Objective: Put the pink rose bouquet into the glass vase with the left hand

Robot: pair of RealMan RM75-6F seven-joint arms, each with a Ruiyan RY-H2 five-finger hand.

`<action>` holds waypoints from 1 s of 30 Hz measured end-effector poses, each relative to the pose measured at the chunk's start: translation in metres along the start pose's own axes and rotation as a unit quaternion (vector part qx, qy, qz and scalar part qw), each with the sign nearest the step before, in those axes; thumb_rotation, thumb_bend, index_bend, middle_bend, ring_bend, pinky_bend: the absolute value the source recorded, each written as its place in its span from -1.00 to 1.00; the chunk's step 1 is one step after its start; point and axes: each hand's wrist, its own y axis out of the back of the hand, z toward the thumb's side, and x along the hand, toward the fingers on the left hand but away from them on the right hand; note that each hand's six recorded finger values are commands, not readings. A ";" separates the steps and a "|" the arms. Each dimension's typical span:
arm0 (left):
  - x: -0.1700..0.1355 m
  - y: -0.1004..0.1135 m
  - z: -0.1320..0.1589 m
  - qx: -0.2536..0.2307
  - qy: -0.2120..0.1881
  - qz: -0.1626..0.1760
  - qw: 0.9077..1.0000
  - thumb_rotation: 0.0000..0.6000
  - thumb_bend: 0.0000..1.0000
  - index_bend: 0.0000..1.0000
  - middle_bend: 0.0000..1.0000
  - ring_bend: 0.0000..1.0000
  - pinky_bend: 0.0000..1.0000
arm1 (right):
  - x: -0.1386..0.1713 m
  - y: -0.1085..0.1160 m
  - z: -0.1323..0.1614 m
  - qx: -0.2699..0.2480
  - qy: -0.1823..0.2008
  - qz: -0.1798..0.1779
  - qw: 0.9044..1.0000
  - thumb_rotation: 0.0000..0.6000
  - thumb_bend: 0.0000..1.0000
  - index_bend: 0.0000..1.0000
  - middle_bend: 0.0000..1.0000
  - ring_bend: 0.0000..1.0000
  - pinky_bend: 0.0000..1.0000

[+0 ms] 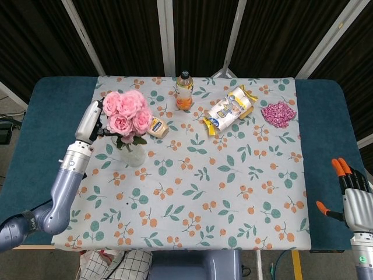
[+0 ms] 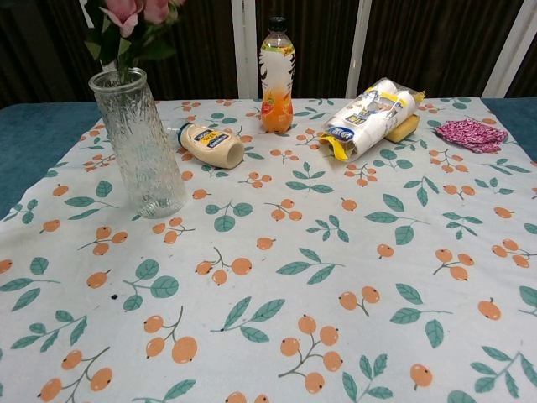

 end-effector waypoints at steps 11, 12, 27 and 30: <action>-0.013 0.003 -0.019 0.057 0.045 -0.077 0.994 1.00 -0.73 -0.85 -0.77 -1.00 -0.80 | 0.001 0.002 0.001 -0.002 0.001 -0.003 1.000 1.00 -0.56 -1.00 -1.00 -0.92 -0.88; -0.014 0.005 -0.020 0.059 0.048 -0.080 0.994 1.00 -0.73 -0.87 -0.77 -1.00 -0.80 | 0.001 0.002 0.001 -0.002 0.001 -0.003 1.000 1.00 -0.56 -1.00 -1.00 -0.92 -0.88; -0.052 0.053 -0.037 0.188 0.092 -0.070 0.975 1.00 -0.73 -0.87 -0.76 -1.00 -0.76 | 0.003 0.006 0.004 -0.006 0.004 -0.010 1.000 1.00 -0.56 -1.00 -1.00 -0.92 -0.88; -0.064 0.066 -0.034 0.234 0.084 -0.043 0.968 1.00 -0.73 -0.86 -0.76 -1.00 -0.76 | 0.003 0.005 0.005 -0.004 0.006 -0.009 1.000 1.00 -0.56 -1.00 -1.00 -0.92 -0.88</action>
